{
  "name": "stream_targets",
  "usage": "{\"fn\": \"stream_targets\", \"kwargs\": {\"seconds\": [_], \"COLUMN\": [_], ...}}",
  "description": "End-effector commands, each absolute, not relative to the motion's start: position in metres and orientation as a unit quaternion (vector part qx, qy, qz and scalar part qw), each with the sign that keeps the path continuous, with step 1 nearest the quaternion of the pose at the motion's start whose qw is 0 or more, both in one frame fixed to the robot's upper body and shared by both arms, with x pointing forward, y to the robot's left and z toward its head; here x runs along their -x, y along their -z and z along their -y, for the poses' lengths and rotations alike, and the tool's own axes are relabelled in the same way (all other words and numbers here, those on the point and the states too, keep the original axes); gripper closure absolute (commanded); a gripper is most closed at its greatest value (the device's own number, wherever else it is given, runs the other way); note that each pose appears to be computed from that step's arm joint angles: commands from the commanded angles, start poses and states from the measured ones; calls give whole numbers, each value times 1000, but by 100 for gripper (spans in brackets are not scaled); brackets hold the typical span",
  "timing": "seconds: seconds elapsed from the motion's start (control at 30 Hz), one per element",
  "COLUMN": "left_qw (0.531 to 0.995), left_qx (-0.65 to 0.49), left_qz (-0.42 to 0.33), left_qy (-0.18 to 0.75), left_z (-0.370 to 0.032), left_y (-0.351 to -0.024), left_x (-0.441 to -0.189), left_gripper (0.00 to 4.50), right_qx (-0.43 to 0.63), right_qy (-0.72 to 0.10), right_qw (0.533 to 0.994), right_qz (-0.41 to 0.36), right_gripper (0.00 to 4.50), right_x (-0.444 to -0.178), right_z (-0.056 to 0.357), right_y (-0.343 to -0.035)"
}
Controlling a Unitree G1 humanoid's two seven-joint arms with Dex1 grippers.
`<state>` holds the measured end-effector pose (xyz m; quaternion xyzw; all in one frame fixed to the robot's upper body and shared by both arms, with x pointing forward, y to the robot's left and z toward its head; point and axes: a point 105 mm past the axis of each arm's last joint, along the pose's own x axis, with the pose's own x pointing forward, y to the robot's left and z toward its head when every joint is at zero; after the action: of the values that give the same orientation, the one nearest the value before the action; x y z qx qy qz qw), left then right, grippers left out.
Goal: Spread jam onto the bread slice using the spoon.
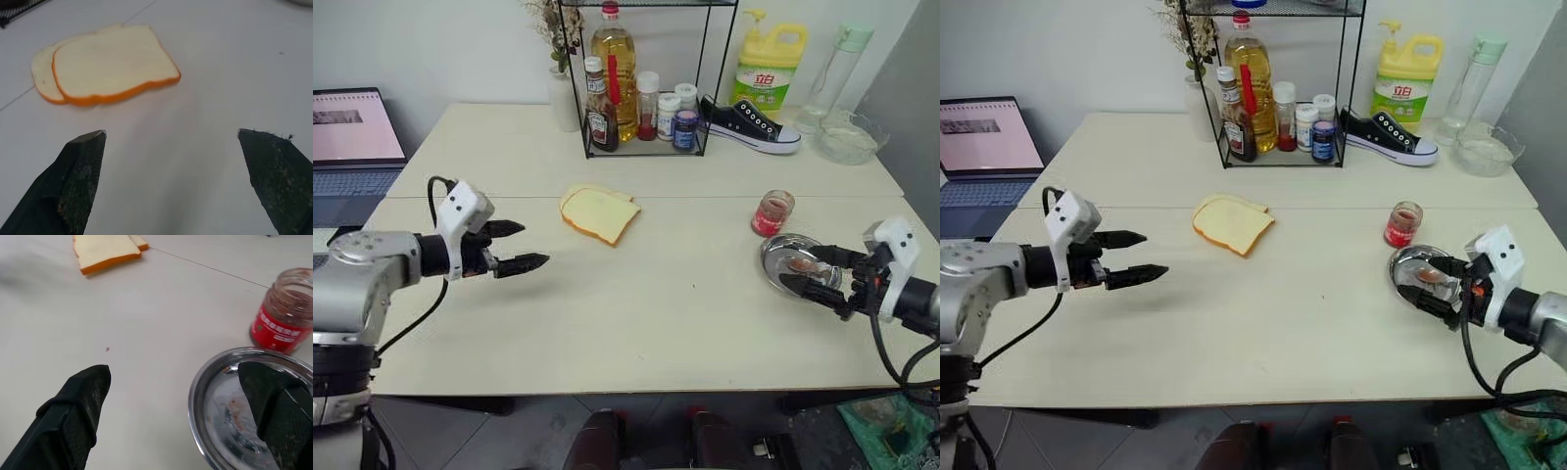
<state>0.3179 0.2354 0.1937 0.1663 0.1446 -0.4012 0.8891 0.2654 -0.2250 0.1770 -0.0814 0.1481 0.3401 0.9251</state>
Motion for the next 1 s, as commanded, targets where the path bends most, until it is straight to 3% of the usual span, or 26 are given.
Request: {"fn": "stream_targets", "kwargs": {"seconds": [0.03,0.3,0.6,0.93,1.0], "left_qw": [890,904,963,952,944], "left_qx": [-188,-171,-61,117,194], "left_qz": [-123,-115,-104,-112,-116], "left_qy": [397,374,241,258,239], "left_z": [-234,-239,-268,-203,-185], "left_y": [-204,-206,-182,-150,-136], "left_x": [-320,-323,-366,-377,-380], "left_gripper": [0,0,0,0,0], "right_qx": [82,78,83,114,121], "right_qy": [-343,-346,-377,-429,-429], "right_qw": [927,926,917,892,891], "right_qz": [-125,-130,-99,-85,-82], "right_gripper": [2,2,2,2,2], "right_x": [-268,-265,-272,-268,-270], "right_z": [221,217,182,152,150], "right_y": [-186,-181,-183,-182,-183]}}
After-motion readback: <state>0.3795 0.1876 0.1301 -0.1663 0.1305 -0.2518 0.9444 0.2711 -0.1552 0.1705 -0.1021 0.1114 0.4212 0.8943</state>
